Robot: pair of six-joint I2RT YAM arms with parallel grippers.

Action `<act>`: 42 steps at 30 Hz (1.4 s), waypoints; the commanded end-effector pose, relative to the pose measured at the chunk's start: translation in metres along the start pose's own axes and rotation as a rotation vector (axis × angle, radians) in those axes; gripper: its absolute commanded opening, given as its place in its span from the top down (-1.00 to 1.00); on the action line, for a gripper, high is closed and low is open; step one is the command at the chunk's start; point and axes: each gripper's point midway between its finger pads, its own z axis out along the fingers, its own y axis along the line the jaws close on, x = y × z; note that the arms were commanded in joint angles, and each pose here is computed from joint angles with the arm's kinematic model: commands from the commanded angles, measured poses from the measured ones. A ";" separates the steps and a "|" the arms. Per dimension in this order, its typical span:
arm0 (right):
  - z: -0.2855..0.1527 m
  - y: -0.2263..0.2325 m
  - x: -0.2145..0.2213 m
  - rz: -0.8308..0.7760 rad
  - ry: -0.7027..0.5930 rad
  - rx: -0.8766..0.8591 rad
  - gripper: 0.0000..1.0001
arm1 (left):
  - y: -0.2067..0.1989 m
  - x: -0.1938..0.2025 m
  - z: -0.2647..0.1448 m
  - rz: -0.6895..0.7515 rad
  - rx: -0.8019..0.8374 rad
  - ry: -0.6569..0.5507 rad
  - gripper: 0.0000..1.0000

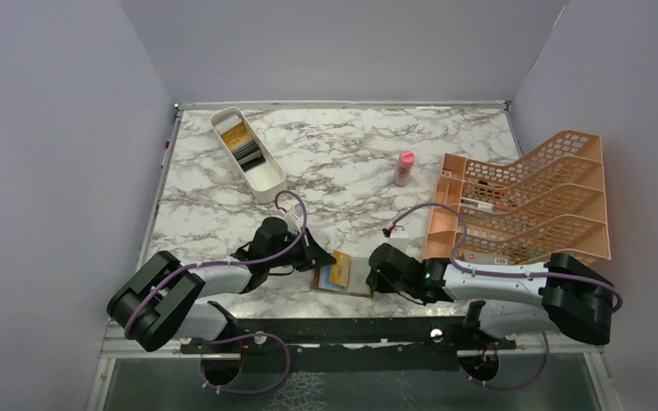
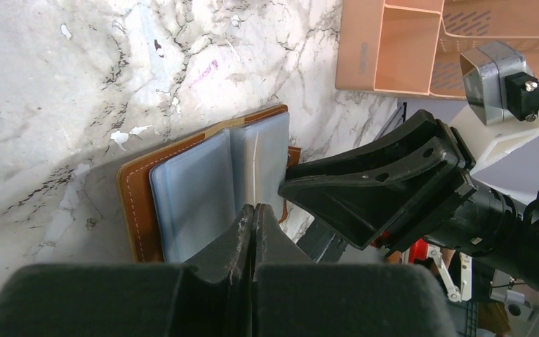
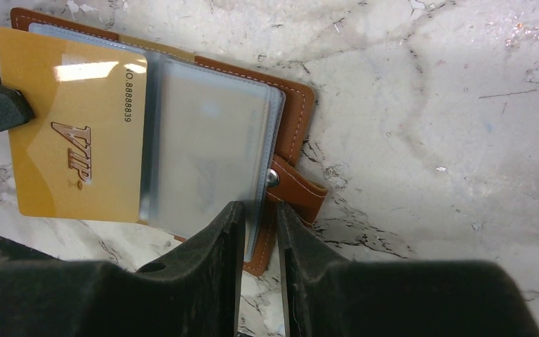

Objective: Put the credit cards into the card holder
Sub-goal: Insert the credit card into the card holder.

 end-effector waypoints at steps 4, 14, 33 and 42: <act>0.004 -0.018 0.017 -0.005 0.047 0.043 0.45 | 0.004 0.000 0.001 -0.002 -0.011 -0.031 1.00; 0.003 -0.017 0.017 -0.004 0.048 0.039 0.45 | 0.015 0.004 0.006 0.005 -0.043 -0.031 1.00; 0.000 -0.023 0.012 -0.012 0.047 0.096 0.36 | 0.005 0.011 0.008 -0.003 0.009 -0.030 1.00; -0.008 -0.016 -0.001 -0.016 0.009 0.081 0.32 | 0.015 0.015 0.010 -0.033 -0.020 -0.027 1.00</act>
